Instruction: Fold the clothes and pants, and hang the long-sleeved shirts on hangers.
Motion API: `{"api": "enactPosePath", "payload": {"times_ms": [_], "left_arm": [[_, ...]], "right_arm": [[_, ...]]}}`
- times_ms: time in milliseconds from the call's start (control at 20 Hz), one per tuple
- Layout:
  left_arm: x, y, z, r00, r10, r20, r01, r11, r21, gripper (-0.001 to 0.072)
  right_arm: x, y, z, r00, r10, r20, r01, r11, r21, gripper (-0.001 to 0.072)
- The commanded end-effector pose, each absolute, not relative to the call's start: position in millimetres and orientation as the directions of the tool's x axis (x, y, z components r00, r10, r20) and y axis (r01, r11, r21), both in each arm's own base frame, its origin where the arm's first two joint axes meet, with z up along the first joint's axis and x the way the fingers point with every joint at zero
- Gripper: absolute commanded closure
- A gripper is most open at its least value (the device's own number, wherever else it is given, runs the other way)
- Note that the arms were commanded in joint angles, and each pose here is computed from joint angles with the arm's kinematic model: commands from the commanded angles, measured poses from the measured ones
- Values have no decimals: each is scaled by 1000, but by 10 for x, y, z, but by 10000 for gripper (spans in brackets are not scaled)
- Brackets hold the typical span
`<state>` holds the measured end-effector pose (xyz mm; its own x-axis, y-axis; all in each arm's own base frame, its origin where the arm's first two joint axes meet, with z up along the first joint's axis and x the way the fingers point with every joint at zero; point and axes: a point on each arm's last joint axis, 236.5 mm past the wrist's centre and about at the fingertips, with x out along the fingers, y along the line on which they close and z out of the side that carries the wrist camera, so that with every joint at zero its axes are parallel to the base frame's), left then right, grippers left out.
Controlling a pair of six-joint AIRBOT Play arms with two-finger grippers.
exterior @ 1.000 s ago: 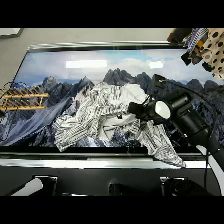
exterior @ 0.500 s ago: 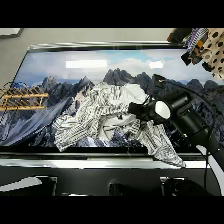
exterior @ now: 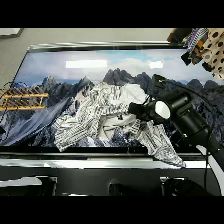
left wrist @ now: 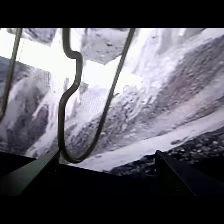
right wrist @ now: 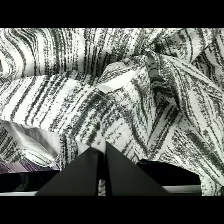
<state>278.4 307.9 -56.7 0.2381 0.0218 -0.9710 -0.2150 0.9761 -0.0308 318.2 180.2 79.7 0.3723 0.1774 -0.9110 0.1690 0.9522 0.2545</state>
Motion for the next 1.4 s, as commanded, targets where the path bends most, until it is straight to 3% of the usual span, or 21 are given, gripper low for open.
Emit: {"api": "enactPosePath", "payload": {"times_ms": [0, 400, 550, 850, 950, 1000, 1150, 1200, 1250, 1350], "left_arm": [[2901, 3097, -688, 238, 39, -971, -151, 989, 2, 43], [2869, 3036, -891, 194, -1, -981, -136, 990, -28, 56], [2861, 3027, -919, 189, -6, -982, -136, 990, -32, 181], [2761, 2882, -1089, 136, -80, -987, -134, 986, -98, 195], [2716, 2823, -1138, 116, -108, -987, -134, 983, -123, 400], [2714, 2817, -1146, 114, -111, -987, -133, 983, -125, 460], [2711, 2813, -1162, 112, -114, -987, -134, 983, -128, 475], [2709, 2811, -1164, 111, -114, -987, -134, 983, -129, 554], [2709, 2810, -1162, 111, -115, -987, -134, 983, -129, 692], [2717, 2809, -1157, 115, -115, -987, -134, 982, -130, 686]], "right_arm": [[3154, 1786, 778, 360, 170, -917, 180, 952, 247, 686], [3150, 1768, 773, 358, 162, -920, 182, 954, 239, 686], [3153, 1762, 775, 360, 160, -919, 181, 954, 237, 686], [3172, 1733, 776, 367, 148, -918, 190, 955, 229, 686], [3169, 1733, 775, 366, 147, -919, 192, 954, 230, 686], [3169, 1732, 775, 366, 147, -919, 192, 954, 229, 686], [3174, 1726, 776, 368, 145, -918, 192, 955, 227, 686], [3175, 1724, 776, 369, 144, -918, 192, 955, 226, 686], [3178, 1721, 777, 370, 142, -918, 192, 955, 225, 686], [3177, 1720, 778, 370, 142, -918, 192, 955, 225, 686]]}}
